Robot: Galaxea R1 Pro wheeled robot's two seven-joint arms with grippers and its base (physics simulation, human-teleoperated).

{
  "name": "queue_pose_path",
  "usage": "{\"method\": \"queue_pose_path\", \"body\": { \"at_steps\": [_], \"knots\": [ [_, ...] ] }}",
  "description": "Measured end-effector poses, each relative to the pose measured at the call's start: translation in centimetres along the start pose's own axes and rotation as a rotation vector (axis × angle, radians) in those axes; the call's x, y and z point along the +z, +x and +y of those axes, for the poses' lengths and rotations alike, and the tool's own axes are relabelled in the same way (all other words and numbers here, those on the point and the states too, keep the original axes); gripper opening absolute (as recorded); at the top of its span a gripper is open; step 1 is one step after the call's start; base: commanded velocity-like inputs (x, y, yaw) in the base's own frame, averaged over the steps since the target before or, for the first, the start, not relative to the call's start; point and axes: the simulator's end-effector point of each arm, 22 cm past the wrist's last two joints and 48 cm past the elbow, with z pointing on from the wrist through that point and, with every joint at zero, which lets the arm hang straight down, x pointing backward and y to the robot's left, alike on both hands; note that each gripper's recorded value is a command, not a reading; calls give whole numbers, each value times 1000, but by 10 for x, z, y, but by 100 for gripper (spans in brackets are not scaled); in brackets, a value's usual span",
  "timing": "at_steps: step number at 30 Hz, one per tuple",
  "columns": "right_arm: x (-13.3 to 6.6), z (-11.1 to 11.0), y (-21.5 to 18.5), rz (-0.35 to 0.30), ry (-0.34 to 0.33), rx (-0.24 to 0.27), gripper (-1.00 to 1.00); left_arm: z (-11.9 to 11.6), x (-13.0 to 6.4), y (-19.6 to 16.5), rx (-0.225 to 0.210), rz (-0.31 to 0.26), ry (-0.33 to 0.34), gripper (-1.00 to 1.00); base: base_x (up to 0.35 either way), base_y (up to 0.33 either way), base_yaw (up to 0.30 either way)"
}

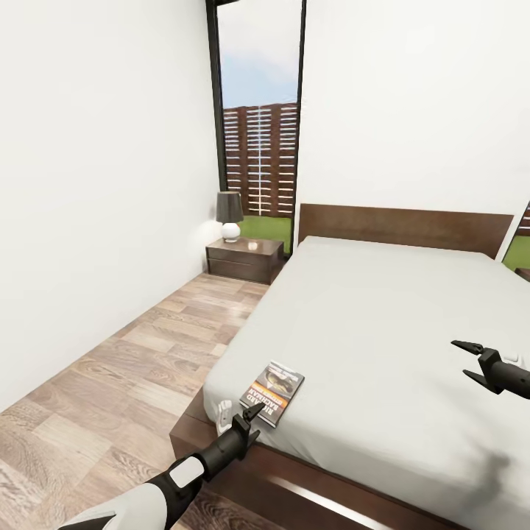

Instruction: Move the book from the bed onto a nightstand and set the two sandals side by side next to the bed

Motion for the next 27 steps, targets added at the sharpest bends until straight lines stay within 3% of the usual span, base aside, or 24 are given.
{"method": "queue_pose_path", "body": {
  "at_steps": [27],
  "knots": [
    [2,-4,10,16,-2,29,100,1,-2,-3,1,-2,-2,100,0,0,0]
  ]
}}
